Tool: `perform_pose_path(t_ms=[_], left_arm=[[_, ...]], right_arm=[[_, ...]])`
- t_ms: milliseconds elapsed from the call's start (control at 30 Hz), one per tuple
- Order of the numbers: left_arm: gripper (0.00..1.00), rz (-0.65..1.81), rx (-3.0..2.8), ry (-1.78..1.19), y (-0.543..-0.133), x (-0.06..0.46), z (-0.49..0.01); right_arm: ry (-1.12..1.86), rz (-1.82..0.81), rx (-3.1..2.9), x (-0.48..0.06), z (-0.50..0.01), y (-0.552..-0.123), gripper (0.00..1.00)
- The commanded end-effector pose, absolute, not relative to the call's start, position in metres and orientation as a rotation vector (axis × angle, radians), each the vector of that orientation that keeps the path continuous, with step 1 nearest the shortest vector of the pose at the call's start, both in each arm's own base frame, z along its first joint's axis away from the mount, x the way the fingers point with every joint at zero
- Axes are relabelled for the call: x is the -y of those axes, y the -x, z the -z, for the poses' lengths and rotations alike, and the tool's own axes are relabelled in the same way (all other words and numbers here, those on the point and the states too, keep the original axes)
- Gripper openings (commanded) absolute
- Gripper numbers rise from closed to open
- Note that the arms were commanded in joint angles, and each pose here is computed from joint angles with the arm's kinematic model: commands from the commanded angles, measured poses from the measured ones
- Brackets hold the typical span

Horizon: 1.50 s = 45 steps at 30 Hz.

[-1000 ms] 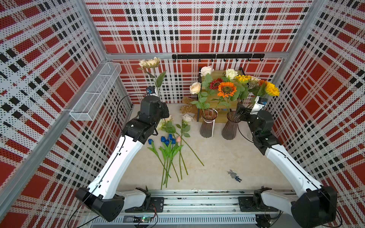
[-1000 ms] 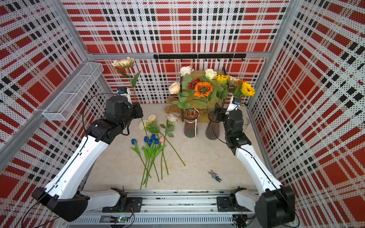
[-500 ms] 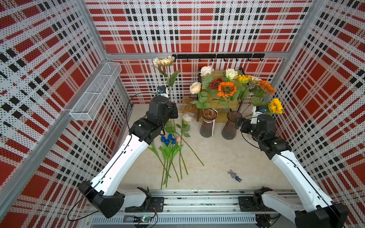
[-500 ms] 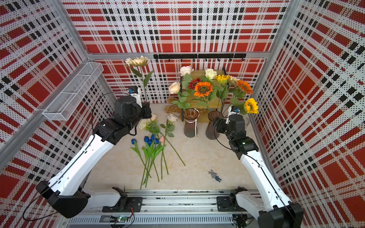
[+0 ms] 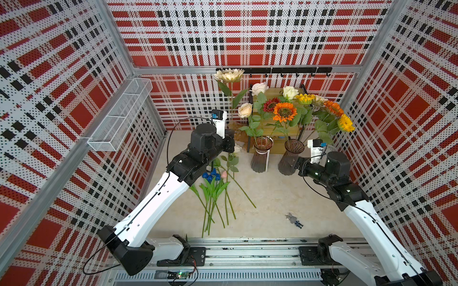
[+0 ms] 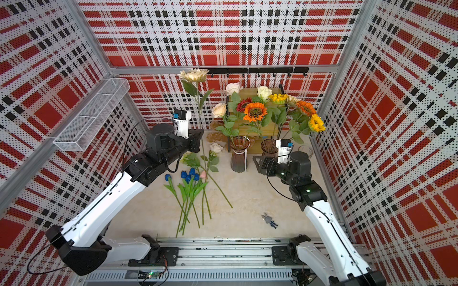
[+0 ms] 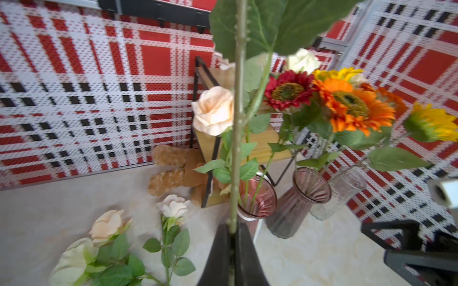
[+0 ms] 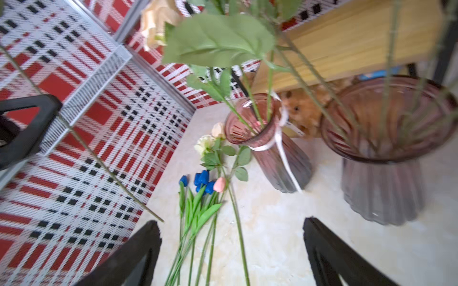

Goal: Arrange the flowers in different vases according to their variety
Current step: Insert the flower into the vase.

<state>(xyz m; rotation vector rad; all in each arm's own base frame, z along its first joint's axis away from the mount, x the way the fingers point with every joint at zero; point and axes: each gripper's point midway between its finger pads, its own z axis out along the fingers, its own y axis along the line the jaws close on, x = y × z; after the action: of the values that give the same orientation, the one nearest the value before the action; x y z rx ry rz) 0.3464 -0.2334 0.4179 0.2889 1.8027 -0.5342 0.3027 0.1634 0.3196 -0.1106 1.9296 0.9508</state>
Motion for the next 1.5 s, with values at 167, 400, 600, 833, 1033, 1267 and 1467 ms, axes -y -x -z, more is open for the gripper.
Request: perform_pose_path(t_ms=[167, 400, 600, 833, 1033, 1267, 1467], left_arm=[[0.00, 0.679, -1.800, -0.463, -0.327, 0.283, -0.405], [0.00, 0.699, -1.831, -0.484, -0.321, 0.298, -0.390], [0.00, 0.715, -1.829, -0.490, -0.315, 0.309, -0.388], [0.00, 0.734, -1.829, -0.497, -0.308, 0.317, -0.386], [0.00, 0.745, -1.823, -0.494, -0.305, 0.319, -0.387], [0.00, 0.745, -1.826, -0.491, -0.304, 0.321, -0.385], [0.35, 0.721, -1.817, -0.464, -0.310, 0.316, -0.390]], right_arm=[[0.409, -1.174, -1.723, -0.243, -0.395, -0.292, 0.91], [0.446, -1.224, -1.646, -0.263, -0.423, -0.298, 0.83], [0.446, -1.202, -1.610, -0.268, -0.433, -0.309, 0.79], [0.466, -1.211, -1.587, -0.279, -0.438, -0.324, 0.71], [0.476, -1.213, -1.579, -0.283, -0.444, -0.334, 0.64], [0.478, -1.230, -1.581, -0.286, -0.445, -0.335, 0.15], [0.457, -1.195, -1.571, -0.278, -0.452, -0.334, 0.00]])
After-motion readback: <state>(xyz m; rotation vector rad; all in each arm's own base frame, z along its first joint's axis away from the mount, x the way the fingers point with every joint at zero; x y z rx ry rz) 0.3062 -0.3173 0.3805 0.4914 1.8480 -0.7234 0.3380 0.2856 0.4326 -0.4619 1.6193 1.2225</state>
